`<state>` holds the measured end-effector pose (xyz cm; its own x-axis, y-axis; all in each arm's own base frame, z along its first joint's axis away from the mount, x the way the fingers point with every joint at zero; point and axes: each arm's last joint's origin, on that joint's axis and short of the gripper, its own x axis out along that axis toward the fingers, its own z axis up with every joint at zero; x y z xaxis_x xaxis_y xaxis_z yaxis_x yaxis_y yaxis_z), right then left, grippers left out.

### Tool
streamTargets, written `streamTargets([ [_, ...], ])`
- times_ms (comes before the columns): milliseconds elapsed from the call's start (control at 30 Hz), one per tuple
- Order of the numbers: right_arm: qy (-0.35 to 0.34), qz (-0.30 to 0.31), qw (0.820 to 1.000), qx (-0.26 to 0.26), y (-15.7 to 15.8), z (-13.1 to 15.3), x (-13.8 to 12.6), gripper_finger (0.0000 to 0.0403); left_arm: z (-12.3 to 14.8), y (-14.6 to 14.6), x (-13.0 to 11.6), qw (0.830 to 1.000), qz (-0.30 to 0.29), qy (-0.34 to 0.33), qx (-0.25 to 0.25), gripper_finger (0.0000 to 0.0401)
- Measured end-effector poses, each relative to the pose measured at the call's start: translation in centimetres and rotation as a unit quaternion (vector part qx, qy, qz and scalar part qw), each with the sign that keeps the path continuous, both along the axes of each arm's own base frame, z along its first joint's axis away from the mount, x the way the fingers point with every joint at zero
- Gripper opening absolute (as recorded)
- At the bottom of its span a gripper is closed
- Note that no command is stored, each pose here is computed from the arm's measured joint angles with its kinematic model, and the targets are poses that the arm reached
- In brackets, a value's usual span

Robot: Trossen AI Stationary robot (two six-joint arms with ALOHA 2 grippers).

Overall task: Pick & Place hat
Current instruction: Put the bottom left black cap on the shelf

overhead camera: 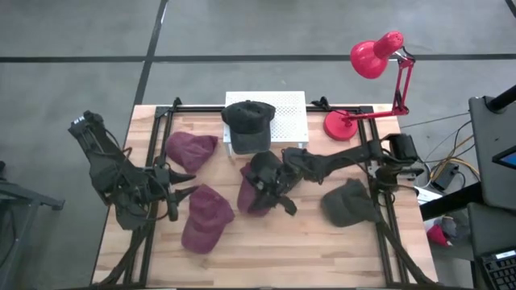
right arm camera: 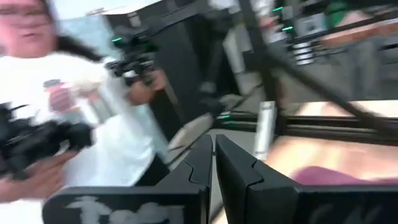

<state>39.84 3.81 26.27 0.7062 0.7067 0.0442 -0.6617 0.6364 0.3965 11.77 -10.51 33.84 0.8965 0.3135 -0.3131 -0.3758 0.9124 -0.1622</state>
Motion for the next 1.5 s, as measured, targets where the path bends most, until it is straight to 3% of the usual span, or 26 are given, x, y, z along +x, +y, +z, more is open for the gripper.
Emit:
streamTargets([
  [400,0.028,-0.081,0.996,0.007,-5.0,-1.1,-0.1,0.0018,-1.1,0.8,-0.6,1.000,0.014,0.000,0.014,0.0163],
  [767,0.066,-0.122,0.990,-0.017,-7.4,-1.4,0.1,0.0018,-0.5,2.2,-1.4,0.993,0.077,-0.055,0.068,0.0163],
  [1267,0.056,-0.151,0.987,-0.021,-9.7,-1.0,0.0,0.0018,-0.3,3.0,-2.1,0.990,0.087,-0.055,0.096,0.0163],
  [1500,0.048,-0.193,0.979,-0.036,-10.1,-1.0,0.1,0.0018,-0.4,3.0,-2.1,0.990,0.086,-0.052,0.099,0.0163],
])
